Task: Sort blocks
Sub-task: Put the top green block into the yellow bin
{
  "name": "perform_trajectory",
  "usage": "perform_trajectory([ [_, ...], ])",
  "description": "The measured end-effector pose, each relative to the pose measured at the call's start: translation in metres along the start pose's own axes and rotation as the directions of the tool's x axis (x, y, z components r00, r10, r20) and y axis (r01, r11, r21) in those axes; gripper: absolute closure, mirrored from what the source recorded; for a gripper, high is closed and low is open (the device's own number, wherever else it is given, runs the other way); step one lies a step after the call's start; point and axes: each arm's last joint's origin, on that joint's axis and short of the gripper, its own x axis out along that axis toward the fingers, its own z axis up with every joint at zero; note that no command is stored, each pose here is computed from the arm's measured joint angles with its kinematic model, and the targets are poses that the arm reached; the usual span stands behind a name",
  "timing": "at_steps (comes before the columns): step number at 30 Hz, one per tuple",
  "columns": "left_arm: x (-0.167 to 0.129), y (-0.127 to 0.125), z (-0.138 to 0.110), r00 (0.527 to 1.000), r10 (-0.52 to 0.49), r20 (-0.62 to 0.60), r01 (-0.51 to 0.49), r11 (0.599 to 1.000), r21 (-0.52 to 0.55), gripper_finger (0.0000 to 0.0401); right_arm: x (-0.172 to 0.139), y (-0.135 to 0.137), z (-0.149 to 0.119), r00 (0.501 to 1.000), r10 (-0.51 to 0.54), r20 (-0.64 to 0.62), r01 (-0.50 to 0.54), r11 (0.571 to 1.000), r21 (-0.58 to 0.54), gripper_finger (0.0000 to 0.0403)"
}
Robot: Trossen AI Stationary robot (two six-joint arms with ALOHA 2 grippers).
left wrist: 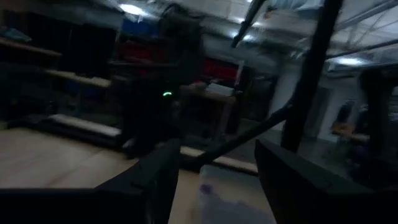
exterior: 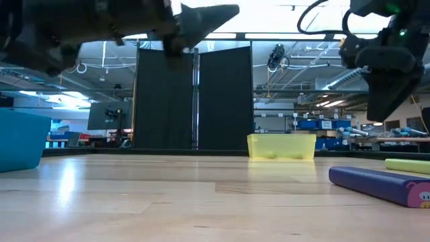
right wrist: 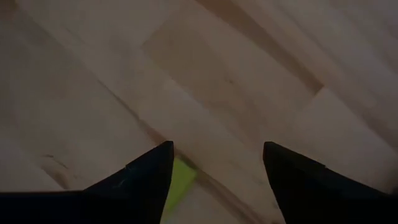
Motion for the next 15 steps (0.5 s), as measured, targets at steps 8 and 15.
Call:
perform_trajectory([
  [8,-0.008,0.004,0.031,1.000,-0.010,-0.020,0.011,0.998,0.059,0.0184,0.024,0.005,-0.012,0.998,0.011,-0.066,-0.005,0.996,0.091,0.0114],
  [15,-0.001,0.015,0.058,0.991,-0.029,-0.130,0.045,0.991,0.129,0.0191,0.045,0.006,-0.032,0.991,0.105,-0.084,-0.085,0.973,0.215,0.0109],
])
